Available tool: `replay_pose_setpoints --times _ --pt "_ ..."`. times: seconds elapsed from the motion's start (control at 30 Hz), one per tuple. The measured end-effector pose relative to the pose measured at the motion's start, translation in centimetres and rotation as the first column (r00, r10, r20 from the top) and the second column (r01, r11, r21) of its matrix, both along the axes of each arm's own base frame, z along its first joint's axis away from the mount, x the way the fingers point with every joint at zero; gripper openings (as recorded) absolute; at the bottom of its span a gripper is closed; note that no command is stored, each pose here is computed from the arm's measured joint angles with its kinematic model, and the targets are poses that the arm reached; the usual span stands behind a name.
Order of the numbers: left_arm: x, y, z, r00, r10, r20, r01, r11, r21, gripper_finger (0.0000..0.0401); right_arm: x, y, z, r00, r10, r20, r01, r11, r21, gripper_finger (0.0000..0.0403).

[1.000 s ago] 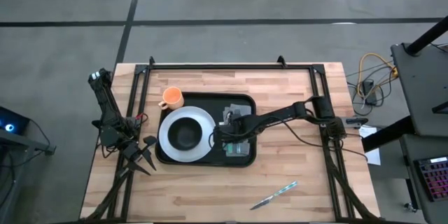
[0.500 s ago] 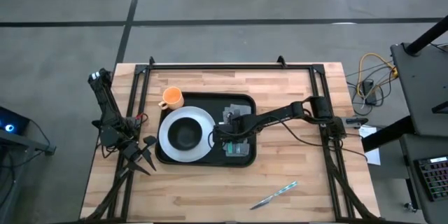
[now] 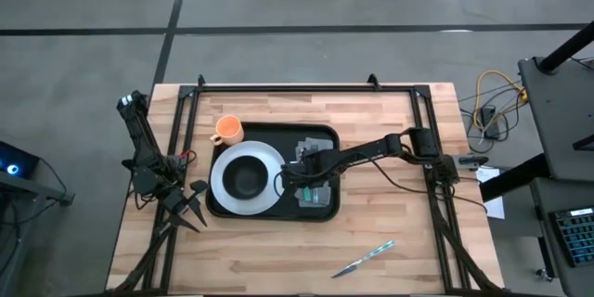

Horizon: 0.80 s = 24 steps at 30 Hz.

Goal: Set up tray
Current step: Put the blue spoon to the left of the blue patterned fork on the black serving tray, then put the blue patterned knife to the right of the blue patterned fork on the black serving tray

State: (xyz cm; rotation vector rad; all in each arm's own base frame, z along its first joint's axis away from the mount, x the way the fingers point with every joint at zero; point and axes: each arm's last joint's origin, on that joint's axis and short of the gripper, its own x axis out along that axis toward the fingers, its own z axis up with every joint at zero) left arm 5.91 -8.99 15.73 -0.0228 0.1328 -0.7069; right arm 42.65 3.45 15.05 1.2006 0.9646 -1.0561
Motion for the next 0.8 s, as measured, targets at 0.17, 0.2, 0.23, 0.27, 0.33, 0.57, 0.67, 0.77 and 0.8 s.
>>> replay_pose_setpoints --times 0.17,0.2,0.23,0.27,0.33,0.57,0.67,0.77,0.8 --pt "0.0 0.0 0.0 1.0 0.0 0.0 0.0 1.0 0.0 0.0091 0.0 0.0 0.1 1.0 0.002 -0.005 -0.002 1.0 -0.001 0.0093" --pt "0.0 0.0 0.0 1.0 0.0 0.0 0.0 1.0 0.0 0.0091 0.0 0.0 0.1 1.0 0.002 -0.004 -0.002 1.0 -0.001 0.0096" --pt "0.0 0.0 0.0 1.0 0.0 0.0 0.0 1.0 0.0 0.0091 0.0 0.0 0.1 1.0 0.002 -0.004 -0.002 1.0 -0.001 0.0099" --pt "0.0 0.0 0.0 1.0 0.0 0.0 0.0 1.0 0.0 0.0091 0.0 0.0 0.1 1.0 0.002 -0.004 -0.002 1.0 -0.001 0.0102" --pt "0.0 0.0 0.0 1.0 0.0 0.0 0.0 1.0 0.0 0.0091 0.0 0.0 0.1 1.0 0.002 -0.003 -0.002 1.0 -0.001 0.0108" --pt "0.0 0.0 0.0 1.0 0.0 0.0 0.0 1.0 0.0 0.0091 0.0 0.0 0.4 1.0 0.014 0.003 -0.014 1.0 -0.002 0.0125" --pt "0.0 0.0 0.0 1.0 0.0 0.0 0.0 1.0 0.0 0.0091 -0.1 -0.1 0.7 1.0 0.027 0.006 -0.027 1.0 -0.004 0.0131" --pt "0.0 0.0 0.0 1.0 0.0 0.0 0.0 1.0 0.0 0.0091 -0.2 -0.2 1.5 0.999 0.044 0.019 -0.044 0.999 -0.008 0.0135" --pt "0.0 0.0 0.0 1.0 0.0 0.0 0.0 1.0 0.0 0.0091 -0.3 -0.2 1.7 0.998 0.053 0.023 -0.052 0.999 -0.011 0.0135"
